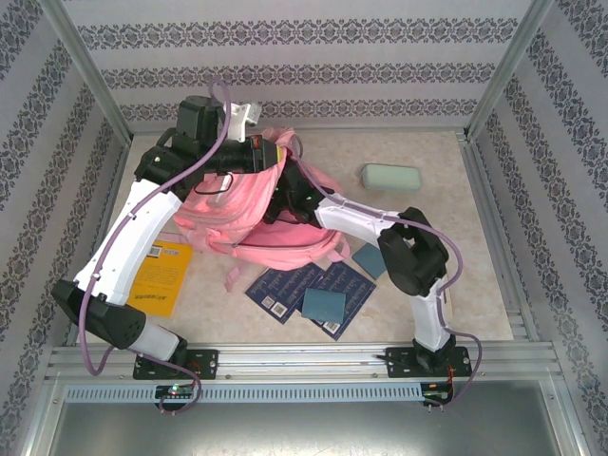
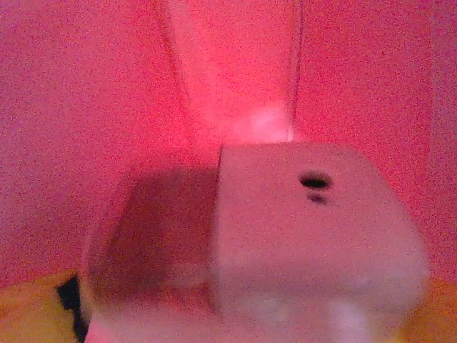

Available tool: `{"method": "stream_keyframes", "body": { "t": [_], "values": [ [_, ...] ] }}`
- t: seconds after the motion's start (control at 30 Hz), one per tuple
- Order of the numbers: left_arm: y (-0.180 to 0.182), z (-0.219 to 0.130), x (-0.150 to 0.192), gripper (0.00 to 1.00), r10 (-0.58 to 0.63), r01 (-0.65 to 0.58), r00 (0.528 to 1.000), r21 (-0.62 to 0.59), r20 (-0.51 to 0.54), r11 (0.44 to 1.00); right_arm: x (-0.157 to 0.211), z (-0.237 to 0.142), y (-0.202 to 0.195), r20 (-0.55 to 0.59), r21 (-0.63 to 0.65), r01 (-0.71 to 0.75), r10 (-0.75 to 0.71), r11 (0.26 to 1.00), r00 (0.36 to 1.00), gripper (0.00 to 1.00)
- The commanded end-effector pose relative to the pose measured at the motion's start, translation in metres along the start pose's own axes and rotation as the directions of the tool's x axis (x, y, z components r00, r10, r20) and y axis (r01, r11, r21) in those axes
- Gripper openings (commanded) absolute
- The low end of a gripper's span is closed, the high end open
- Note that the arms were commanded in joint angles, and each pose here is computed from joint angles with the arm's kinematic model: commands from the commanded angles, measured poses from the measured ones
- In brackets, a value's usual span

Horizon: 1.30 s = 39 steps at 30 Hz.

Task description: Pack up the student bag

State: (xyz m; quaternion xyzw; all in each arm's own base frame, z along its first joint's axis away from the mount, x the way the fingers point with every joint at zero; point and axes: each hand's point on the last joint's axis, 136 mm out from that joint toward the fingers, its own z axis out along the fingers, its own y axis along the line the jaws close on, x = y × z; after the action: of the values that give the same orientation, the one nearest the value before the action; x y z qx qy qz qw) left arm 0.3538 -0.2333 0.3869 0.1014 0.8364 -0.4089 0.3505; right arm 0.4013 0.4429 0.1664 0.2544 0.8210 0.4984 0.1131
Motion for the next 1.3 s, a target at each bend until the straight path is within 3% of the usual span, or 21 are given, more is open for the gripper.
{"method": "stream_keyframes", "body": {
  "t": [0.0, 0.3, 0.47, 0.63, 0.97, 1.13, 1.27],
  "values": [
    [-0.040, -0.027, -0.043, 0.00, 0.083, -0.103, 0.984, 0.128, 0.158, 0.986, 0.017, 0.001, 0.032, -0.030, -0.076, 0.084, -0.086, 0.994, 0.996, 0.98],
    [-0.024, -0.036, -0.045, 0.00, 0.041, -0.065, 0.982, 0.127, 0.183, 0.990, 0.024, -0.023, 0.042, -0.022, -0.119, 0.256, -0.260, 0.959, 0.965, 0.98],
    [-0.010, -0.035, -0.039, 0.00, 0.020, -0.037, 0.983, 0.094, 0.181, 0.995, 0.022, -0.057, 0.046, 0.044, -0.089, 0.447, -0.445, 0.890, 0.895, 0.98],
    [0.008, -0.025, -0.026, 0.00, -0.005, -0.004, 0.988, 0.058, 0.155, 0.998, 0.013, -0.105, 0.023, 0.097, 0.000, 0.587, -0.584, 0.809, 0.806, 0.98],
    [0.032, 0.002, -0.003, 0.00, -0.063, 0.055, 0.993, 0.079, 0.105, 0.995, -0.004, -0.185, -0.024, 0.101, 0.051, 0.611, -0.613, 0.790, 0.784, 0.94],
    [0.041, 0.015, 0.010, 0.00, -0.081, 0.075, 0.994, 0.084, 0.076, 0.994, -0.005, -0.217, -0.041, 0.045, 0.164, 0.671, -0.685, 0.723, 0.727, 0.89],
    [0.041, 0.027, 0.025, 0.00, -0.074, 0.071, 0.997, 0.075, 0.037, 0.995, -0.019, -0.242, -0.070, -0.053, 0.349, 0.687, -0.718, 0.638, 0.694, 0.81]
  ]
}}
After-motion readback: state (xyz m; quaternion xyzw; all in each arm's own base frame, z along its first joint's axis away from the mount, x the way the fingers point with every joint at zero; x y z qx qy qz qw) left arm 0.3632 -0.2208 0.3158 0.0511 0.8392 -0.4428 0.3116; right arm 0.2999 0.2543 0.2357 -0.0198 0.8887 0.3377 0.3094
